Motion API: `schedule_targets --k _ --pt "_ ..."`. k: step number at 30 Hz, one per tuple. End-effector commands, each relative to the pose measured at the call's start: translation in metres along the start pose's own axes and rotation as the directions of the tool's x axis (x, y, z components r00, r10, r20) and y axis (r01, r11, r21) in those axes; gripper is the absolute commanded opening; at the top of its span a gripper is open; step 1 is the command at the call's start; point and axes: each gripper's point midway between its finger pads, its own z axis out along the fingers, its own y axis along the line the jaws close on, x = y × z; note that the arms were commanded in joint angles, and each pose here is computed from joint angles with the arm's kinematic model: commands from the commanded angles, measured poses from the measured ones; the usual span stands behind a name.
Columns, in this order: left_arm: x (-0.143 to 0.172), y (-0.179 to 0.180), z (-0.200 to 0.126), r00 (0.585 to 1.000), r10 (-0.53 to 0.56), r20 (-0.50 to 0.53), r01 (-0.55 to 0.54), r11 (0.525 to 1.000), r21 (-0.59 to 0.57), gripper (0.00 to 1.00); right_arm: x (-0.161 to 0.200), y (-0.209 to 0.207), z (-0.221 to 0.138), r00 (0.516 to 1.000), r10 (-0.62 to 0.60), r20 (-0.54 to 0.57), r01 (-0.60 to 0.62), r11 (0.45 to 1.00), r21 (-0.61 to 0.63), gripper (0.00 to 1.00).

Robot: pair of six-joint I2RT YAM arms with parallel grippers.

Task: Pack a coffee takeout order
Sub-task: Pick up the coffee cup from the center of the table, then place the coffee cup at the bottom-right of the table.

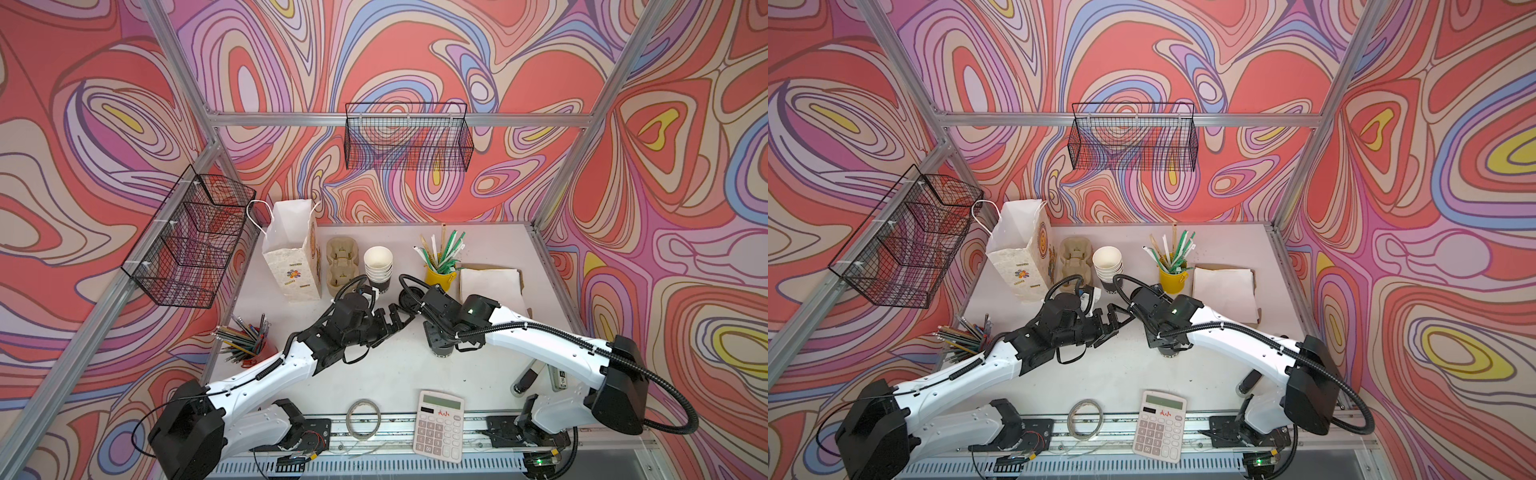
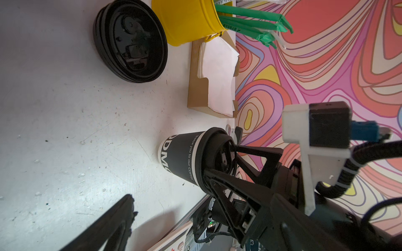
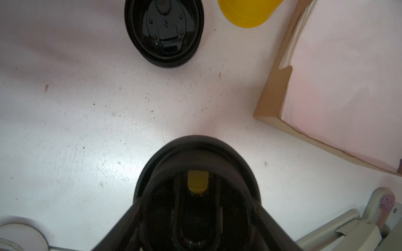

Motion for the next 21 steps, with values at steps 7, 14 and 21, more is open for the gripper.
schedule_targets --k 7,14,21 --pt "-0.006 -0.04 0.018 0.997 0.079 0.003 -0.079 0.996 0.046 1.0 0.01 -0.038 -0.001 0.996 0.092 0.013 -0.093 0.994 0.05 0.69" --pt "0.002 -0.039 0.027 0.996 0.08 -0.026 -0.079 0.996 0.047 1.0 0.018 -0.06 0.002 0.99 0.14 0.008 -0.14 0.986 0.092 0.69" --pt "0.007 -0.036 0.031 0.996 0.085 -0.035 -0.083 0.996 0.036 1.0 0.024 -0.07 0.008 0.985 0.171 0.001 -0.17 0.98 0.099 0.7"
